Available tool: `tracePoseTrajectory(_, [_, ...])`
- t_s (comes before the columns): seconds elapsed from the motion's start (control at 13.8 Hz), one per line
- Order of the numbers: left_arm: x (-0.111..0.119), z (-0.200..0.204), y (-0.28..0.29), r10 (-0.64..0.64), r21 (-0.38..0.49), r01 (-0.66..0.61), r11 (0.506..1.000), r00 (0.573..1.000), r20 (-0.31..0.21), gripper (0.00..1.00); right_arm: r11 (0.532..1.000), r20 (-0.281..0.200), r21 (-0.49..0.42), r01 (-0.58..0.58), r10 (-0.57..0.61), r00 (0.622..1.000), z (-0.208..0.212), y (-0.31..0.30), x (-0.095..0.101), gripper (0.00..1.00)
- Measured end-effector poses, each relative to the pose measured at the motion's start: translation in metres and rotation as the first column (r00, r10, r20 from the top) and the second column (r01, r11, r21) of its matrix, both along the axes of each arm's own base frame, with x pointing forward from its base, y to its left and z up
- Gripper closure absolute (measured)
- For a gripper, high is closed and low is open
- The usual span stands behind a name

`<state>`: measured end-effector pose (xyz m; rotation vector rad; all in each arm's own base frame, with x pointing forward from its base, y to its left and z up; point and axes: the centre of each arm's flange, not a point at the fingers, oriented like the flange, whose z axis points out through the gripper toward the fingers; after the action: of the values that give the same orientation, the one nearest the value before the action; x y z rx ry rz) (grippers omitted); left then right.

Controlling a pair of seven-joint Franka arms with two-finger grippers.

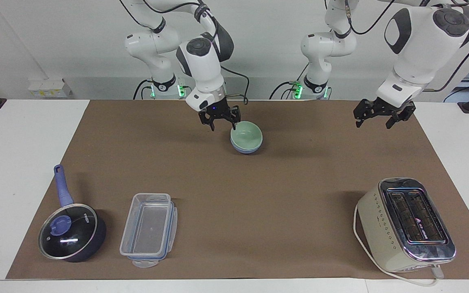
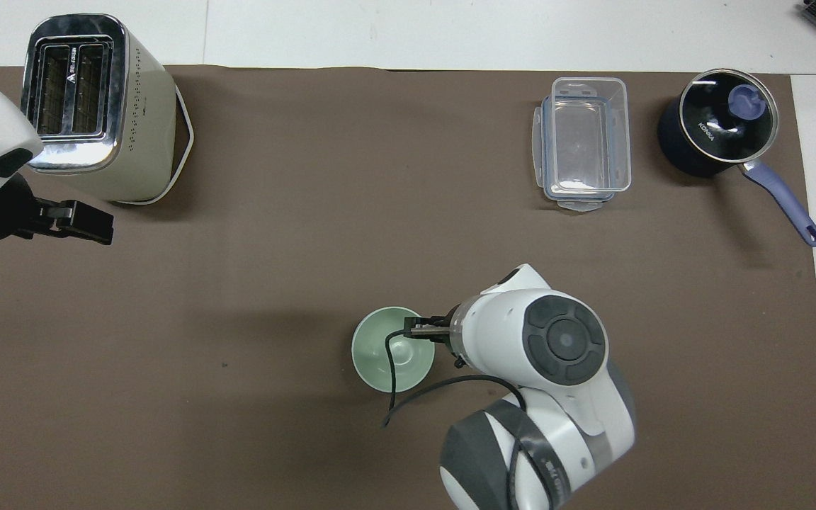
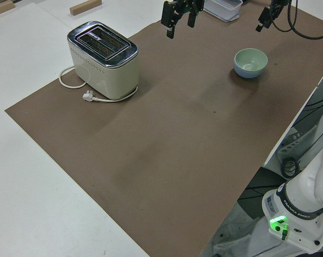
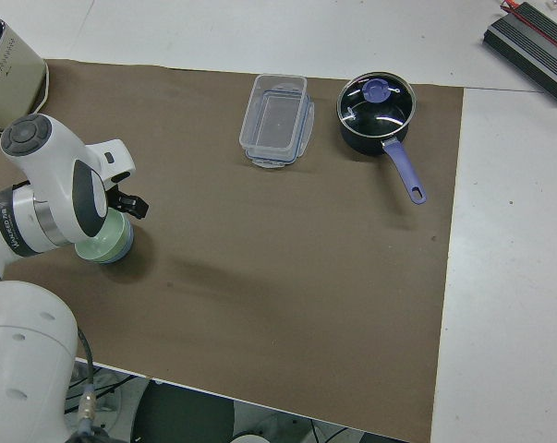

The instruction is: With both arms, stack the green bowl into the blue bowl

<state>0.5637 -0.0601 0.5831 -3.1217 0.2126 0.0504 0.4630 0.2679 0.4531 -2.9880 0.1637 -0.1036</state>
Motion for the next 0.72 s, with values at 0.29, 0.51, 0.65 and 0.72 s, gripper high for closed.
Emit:
tracePoseTrajectory(0.29, [0.0, 0.0, 0.0, 0.0, 0.0, 0.0, 1.0, 1.0, 0.0, 0.0, 0.998, 0.015, -0.062, 0.014, -0.013, 1.0, 0.066, -0.076, 0.019, 0.0])
tracePoseTrajectory(0.51, [0.0, 0.0, 0.0, 0.0, 0.0, 0.0, 1.0, 1.0, 0.0, 0.0, 0.993, 0.043, -0.118, 0.013, -0.008, 0.999, 0.125, -0.139, 0.041, 0.0])
tracePoseTrajectory(0.65, [0.0, 0.0, 0.0, 0.0, 0.0, 0.0, 1.0, 1.0, 0.0, 0.0, 0.987, 0.039, -0.16, 0.021, -0.015, 0.999, 0.158, -0.168, 0.047, 0.0])
tracePoseTrajectory(0.72, [0.0, 0.0, 0.0, 0.0, 0.0, 0.0, 1.0, 1.0, 0.0, 0.0, 0.985, 0.032, -0.17, 0.028, -0.023, 0.999, 0.171, -0.176, 0.048, 0.0])
